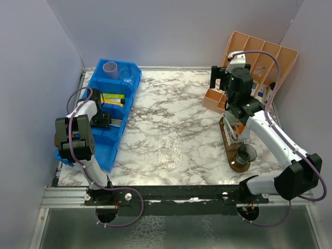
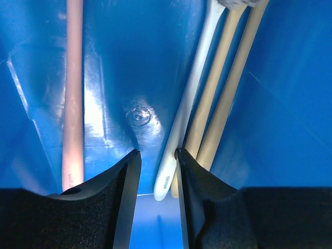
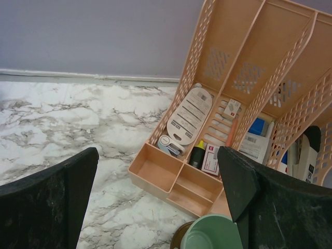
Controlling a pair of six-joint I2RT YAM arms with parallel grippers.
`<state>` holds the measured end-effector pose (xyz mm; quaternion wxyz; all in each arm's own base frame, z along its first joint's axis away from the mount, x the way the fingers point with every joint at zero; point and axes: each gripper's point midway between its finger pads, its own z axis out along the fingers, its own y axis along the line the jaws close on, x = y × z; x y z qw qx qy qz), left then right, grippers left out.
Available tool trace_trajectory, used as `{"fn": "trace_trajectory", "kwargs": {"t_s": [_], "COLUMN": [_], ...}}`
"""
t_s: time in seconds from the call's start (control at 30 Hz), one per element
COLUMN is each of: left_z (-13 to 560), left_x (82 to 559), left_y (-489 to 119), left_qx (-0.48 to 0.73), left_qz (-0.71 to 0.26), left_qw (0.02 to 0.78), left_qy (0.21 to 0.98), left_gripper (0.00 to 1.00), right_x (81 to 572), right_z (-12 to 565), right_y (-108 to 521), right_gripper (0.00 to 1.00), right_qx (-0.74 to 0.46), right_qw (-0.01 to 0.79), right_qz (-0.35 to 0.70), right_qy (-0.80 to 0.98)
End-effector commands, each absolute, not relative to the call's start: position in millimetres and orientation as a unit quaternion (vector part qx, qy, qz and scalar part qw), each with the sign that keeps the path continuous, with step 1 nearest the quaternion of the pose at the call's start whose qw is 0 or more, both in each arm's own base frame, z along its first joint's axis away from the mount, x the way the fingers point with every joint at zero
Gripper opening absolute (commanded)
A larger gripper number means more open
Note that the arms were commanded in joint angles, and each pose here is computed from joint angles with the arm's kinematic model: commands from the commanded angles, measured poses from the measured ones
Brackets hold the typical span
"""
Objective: Prepare toiletry sets of a toothbrush and toothpaste on the tray
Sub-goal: Pick up the toothbrush from the storage box.
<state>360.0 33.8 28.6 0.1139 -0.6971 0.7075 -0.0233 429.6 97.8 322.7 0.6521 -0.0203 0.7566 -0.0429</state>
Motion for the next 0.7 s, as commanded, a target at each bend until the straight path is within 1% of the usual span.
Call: {"fn": "trace_trajectory", "kwargs": {"t_s": [0.0, 0.23, 0.3, 0.5, 0.6, 0.67], "left_z": [18, 21, 18, 14, 14, 15], "left_x": [346, 342, 340, 332, 325, 322], "left_y": [34, 32, 28, 23, 20, 18], "left_qx": [-0.699, -0.700, -0.701, -0.699, -0.702, -0.704], "left_qz": [0.010, 0.032, 0.037, 0.044, 0.043, 0.041], "left_qw": [0.103, 0.108, 0.099, 0.085, 0.078, 0.074], "left_qy": [0.707, 0.706, 0.705, 0.708, 0.706, 0.705], "left_gripper": [0.36, 0.40, 0.40, 0.32, 0.26, 0.25], "right_x": [423, 422, 421, 418, 417, 416], "right_z": [335, 335, 334, 335, 334, 334], "right_y": [94, 92, 92, 89, 88, 88], "right_gripper": [1.00, 1.00, 1.00, 1.00, 1.00, 1.00], "right_qx": [-0.010, -0.008, -0.007, -0.005, -0.004, -0.004], "right_qw": [0.667, 0.668, 0.668, 0.668, 0.668, 0.668], "right_qz": [-0.036, -0.034, -0.032, -0.033, -0.034, -0.033], "right_qy": [0.744, 0.743, 0.743, 0.743, 0.743, 0.743]}}
